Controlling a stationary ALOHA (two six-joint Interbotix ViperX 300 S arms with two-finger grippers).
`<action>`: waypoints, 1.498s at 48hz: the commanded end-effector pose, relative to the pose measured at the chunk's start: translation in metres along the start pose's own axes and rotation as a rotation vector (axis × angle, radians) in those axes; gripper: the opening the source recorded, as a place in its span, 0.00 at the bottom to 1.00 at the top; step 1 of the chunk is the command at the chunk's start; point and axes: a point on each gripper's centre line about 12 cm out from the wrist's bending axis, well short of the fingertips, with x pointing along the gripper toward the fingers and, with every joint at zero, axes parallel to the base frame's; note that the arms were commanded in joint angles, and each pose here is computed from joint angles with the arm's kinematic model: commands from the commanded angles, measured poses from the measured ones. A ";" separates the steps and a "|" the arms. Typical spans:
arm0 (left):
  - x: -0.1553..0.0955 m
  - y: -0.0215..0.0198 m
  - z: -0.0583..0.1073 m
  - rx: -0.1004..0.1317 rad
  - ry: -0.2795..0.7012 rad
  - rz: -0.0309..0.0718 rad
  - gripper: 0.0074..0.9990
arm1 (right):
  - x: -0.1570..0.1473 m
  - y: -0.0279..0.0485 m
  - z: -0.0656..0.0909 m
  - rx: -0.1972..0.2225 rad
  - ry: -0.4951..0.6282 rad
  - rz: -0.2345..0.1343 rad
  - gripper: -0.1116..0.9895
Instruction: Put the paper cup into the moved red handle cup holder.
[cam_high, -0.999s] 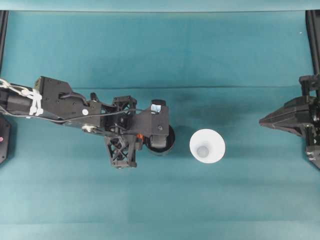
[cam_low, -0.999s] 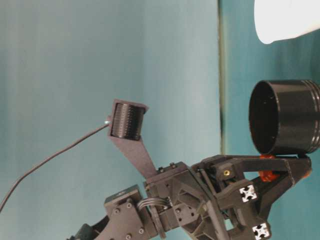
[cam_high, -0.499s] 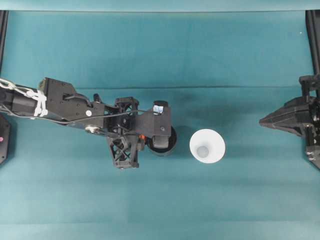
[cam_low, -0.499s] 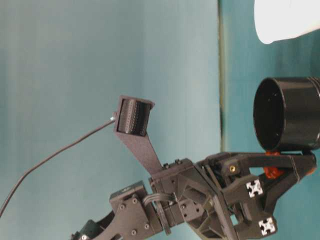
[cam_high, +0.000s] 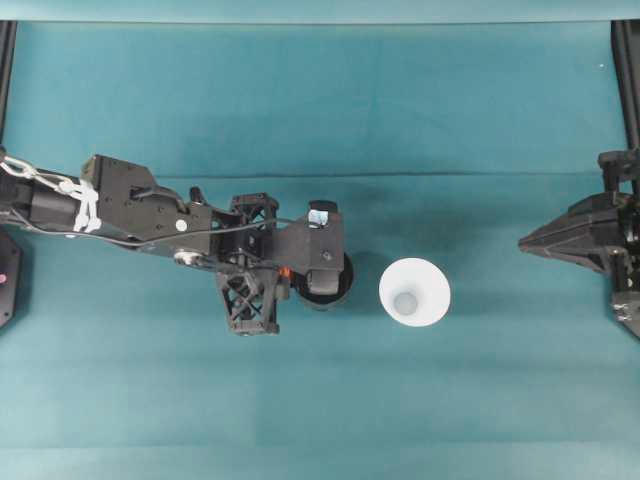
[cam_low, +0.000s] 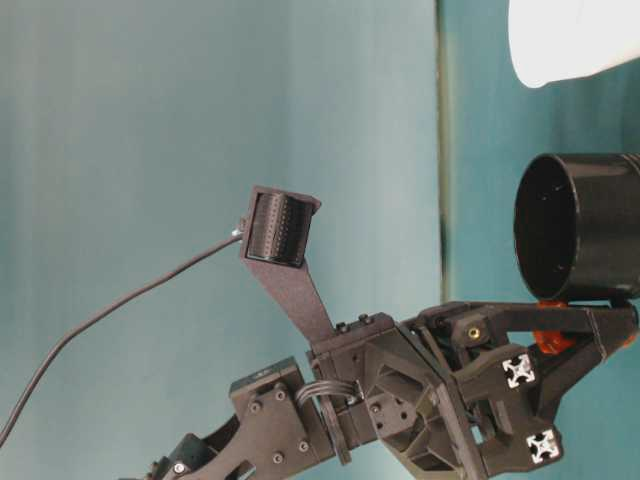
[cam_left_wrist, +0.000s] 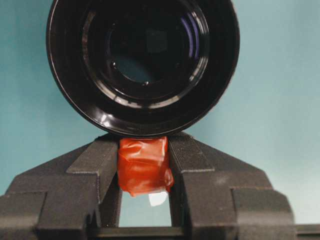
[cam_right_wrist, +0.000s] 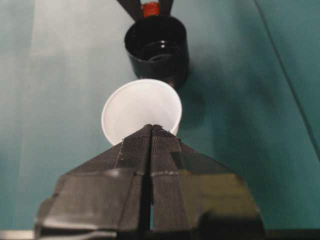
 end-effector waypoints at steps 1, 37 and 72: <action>-0.004 -0.0004 0.007 0.004 -0.026 0.000 0.26 | 0.000 0.0004 0.004 0.007 -0.008 0.000 0.01; -0.004 0.0002 0.008 0.006 -0.029 0.001 0.26 | 0.000 0.0004 0.004 0.008 -0.008 0.000 0.01; -0.007 -0.0010 0.009 0.041 -0.034 0.000 0.93 | 0.000 0.0002 0.004 0.011 -0.008 -0.001 0.01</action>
